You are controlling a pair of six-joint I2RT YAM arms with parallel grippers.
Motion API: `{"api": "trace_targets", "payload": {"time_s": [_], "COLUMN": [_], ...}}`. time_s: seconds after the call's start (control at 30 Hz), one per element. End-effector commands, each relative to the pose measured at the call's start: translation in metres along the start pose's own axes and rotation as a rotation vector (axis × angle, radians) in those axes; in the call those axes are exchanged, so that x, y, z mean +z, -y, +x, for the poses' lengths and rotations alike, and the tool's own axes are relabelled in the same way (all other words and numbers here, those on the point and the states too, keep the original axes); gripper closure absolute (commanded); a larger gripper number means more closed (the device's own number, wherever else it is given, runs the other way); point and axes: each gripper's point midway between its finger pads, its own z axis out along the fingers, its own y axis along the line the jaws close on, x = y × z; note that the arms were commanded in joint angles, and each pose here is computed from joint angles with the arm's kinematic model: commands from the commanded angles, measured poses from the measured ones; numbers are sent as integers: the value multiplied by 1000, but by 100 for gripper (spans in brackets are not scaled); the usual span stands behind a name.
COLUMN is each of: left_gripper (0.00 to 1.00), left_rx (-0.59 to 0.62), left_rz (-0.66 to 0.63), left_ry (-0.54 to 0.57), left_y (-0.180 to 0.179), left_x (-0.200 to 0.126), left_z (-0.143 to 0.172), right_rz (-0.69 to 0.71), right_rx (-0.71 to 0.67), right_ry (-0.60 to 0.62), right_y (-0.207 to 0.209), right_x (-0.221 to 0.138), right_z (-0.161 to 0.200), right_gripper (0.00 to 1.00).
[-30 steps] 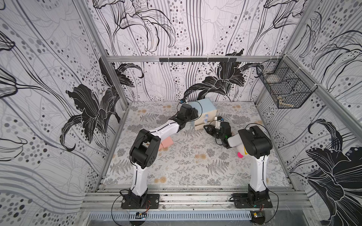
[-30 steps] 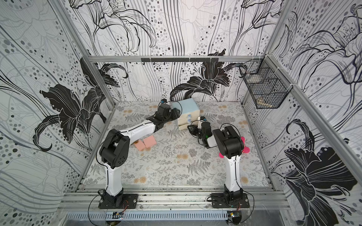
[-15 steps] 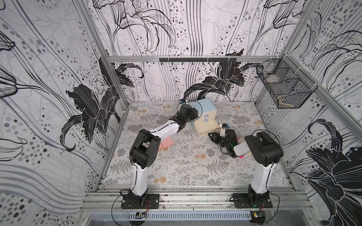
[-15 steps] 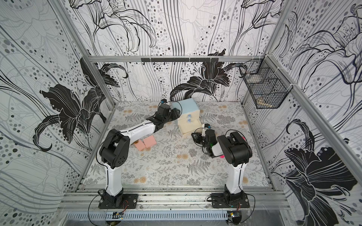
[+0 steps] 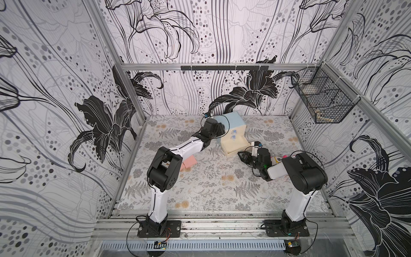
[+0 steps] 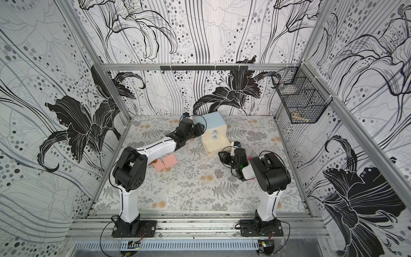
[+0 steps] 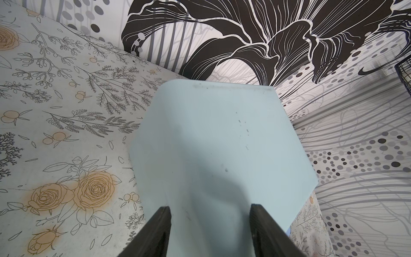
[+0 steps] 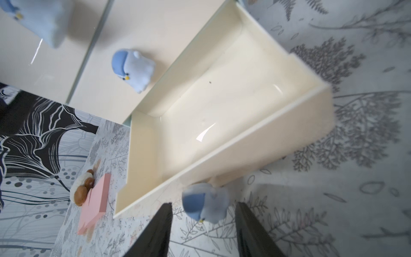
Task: Please put the sticky notes in the drawer by color
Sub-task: Open the drawer in the storage box, then pick up the sticky notes from the center of the board.
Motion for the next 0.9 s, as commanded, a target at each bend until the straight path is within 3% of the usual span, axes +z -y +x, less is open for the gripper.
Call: {"api": "trace_targets", "payload": {"time_s": [0.0,0.2,0.37,0.43,0.47,0.7,0.87], "left_gripper": [38,32,13,2,2,2,5], "left_rx": [30,42,82,89,92,88,8], "left_rz": [-47,-34,-113,-167,-196,-491,-687], "left_ry": [-38,25,143,183,191,137,77], "left_y": [-15,-6,-26,-42,-51,-135,-173], "left_x": [-9,-35,-80,-102,-110,-148,-144], "left_z": [7,-13,-31,-31,-29,13,39], "right_rz": [17,31,12,-8,-9,-26,-63], "right_rx": [-39,-78,-149,-214,-247,-509,-543], "right_ry": [25,67,92,84,84,27,-12], "right_y": [-5,-17,-36,-48,-53,-99,-113], "right_x": [-15,-36,-44,-43,-43,-37,-25], "right_z": [-7,-22,-39,-43,-45,-29,-16], "right_gripper": [44,31,20,7,2,1,1]}}
